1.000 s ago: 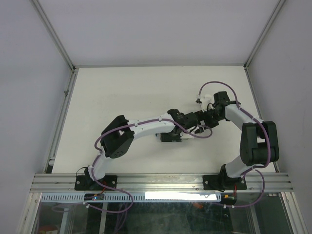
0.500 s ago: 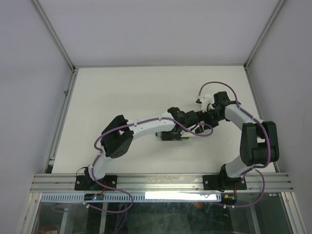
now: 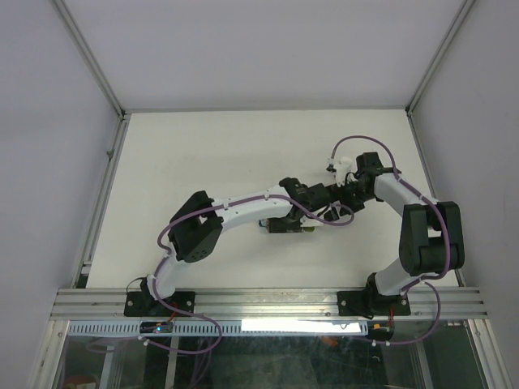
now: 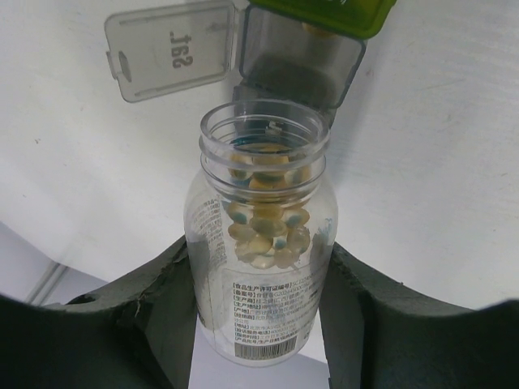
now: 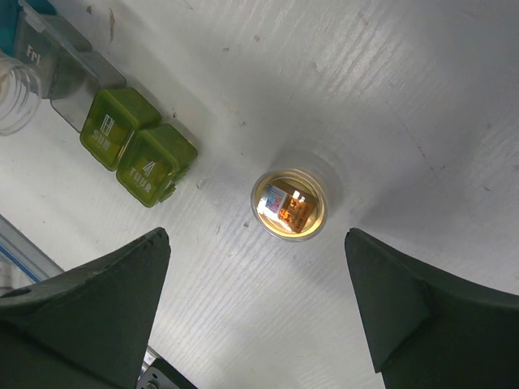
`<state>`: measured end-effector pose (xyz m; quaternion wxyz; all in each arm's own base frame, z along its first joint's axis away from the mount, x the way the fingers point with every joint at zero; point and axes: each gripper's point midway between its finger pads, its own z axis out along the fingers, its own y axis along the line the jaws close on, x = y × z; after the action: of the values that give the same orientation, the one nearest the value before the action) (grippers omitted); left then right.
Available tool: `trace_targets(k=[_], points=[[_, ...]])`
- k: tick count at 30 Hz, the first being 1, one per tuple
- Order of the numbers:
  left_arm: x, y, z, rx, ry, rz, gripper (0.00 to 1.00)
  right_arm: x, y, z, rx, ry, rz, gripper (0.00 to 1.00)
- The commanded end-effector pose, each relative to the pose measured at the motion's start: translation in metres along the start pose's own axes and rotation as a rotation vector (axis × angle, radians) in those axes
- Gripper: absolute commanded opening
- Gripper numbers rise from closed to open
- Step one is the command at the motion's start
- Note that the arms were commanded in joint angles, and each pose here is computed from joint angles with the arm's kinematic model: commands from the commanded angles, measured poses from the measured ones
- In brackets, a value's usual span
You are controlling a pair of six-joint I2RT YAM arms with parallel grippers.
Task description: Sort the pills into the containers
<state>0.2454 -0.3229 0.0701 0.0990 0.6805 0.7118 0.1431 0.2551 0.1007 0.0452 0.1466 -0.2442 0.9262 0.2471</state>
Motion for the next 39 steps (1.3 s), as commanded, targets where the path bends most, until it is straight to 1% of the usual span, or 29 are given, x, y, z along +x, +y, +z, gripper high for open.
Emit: trace_targets(k=[1,2,3,4,5,7,8,10,11,13,14,16,17,19,20,22,23,26,29,35,37,39], points=[[-0.012,0.000,-0.016,-0.031,-0.036,-0.002,0.00,-0.021,0.002,-0.011,0.000,-0.072,-0.040,0.93],[-0.013,0.000,-0.013,-0.033,-0.057,0.021,0.00,-0.020,0.002,-0.010,-0.003,-0.066,-0.039,0.93],[-0.005,0.007,-0.007,-0.038,-0.053,0.002,0.00,-0.018,0.002,-0.010,-0.005,-0.056,-0.035,0.92],[0.003,0.011,-0.004,-0.033,-0.019,-0.036,0.00,-0.017,0.002,-0.010,-0.006,-0.056,-0.035,0.92],[0.003,0.010,-0.008,-0.030,-0.001,-0.057,0.00,-0.018,0.001,-0.011,-0.003,-0.065,-0.035,0.93],[-0.010,0.002,-0.015,-0.028,-0.038,-0.005,0.00,-0.021,0.001,-0.012,0.000,-0.076,-0.038,0.93],[-0.005,0.003,-0.009,-0.034,-0.038,0.014,0.00,-0.020,0.002,-0.011,-0.005,-0.068,-0.036,0.93],[0.001,0.013,-0.010,-0.044,-0.021,-0.041,0.00,-0.018,0.002,-0.011,-0.006,-0.060,-0.034,0.93],[-0.004,0.009,-0.013,-0.035,-0.021,-0.047,0.00,-0.019,0.001,-0.012,-0.002,-0.070,-0.037,0.93],[-0.013,-0.004,-0.017,-0.034,-0.040,0.018,0.00,-0.021,0.002,-0.012,-0.003,-0.075,-0.038,0.93],[-0.011,0.000,-0.013,-0.036,-0.047,0.022,0.00,-0.020,0.002,-0.011,-0.006,-0.065,-0.035,0.93],[-0.003,0.010,-0.008,-0.047,-0.011,-0.030,0.00,-0.019,0.002,-0.012,-0.004,-0.066,-0.036,0.93],[-0.003,0.006,-0.012,-0.043,0.004,-0.032,0.00,-0.020,0.002,-0.013,-0.003,-0.075,-0.039,0.93],[-0.009,-0.003,-0.017,-0.036,-0.023,0.017,0.00,-0.021,0.002,-0.013,-0.004,-0.078,-0.038,0.93],[-0.008,0.000,-0.015,-0.045,-0.037,0.020,0.00,-0.020,0.002,-0.012,-0.007,-0.071,-0.036,0.93],[0.004,0.008,-0.010,-0.049,-0.003,-0.023,0.00,-0.019,0.002,-0.012,-0.005,-0.068,-0.035,0.93],[0.003,0.008,-0.013,-0.049,0.003,-0.031,0.00,-0.021,0.002,-0.013,-0.005,-0.075,-0.037,0.93],[-0.010,0.003,-0.019,-0.052,-0.033,0.006,0.00,-0.021,0.002,-0.012,-0.008,-0.071,-0.037,0.93],[-0.005,0.007,-0.013,-0.050,-0.015,-0.008,0.00,-0.020,0.002,-0.014,-0.005,-0.075,-0.035,0.93],[-0.004,0.010,-0.012,-0.050,-0.043,-0.005,0.00,-0.021,0.002,-0.013,-0.007,-0.074,-0.035,0.93],[-0.007,0.005,-0.019,-0.056,-0.028,-0.008,0.00,-0.021,0.002,-0.014,-0.005,-0.079,-0.036,0.94],[-0.010,0.002,-0.019,-0.037,-0.071,0.019,0.00,-0.021,0.003,-0.013,-0.009,-0.074,-0.034,0.94]])
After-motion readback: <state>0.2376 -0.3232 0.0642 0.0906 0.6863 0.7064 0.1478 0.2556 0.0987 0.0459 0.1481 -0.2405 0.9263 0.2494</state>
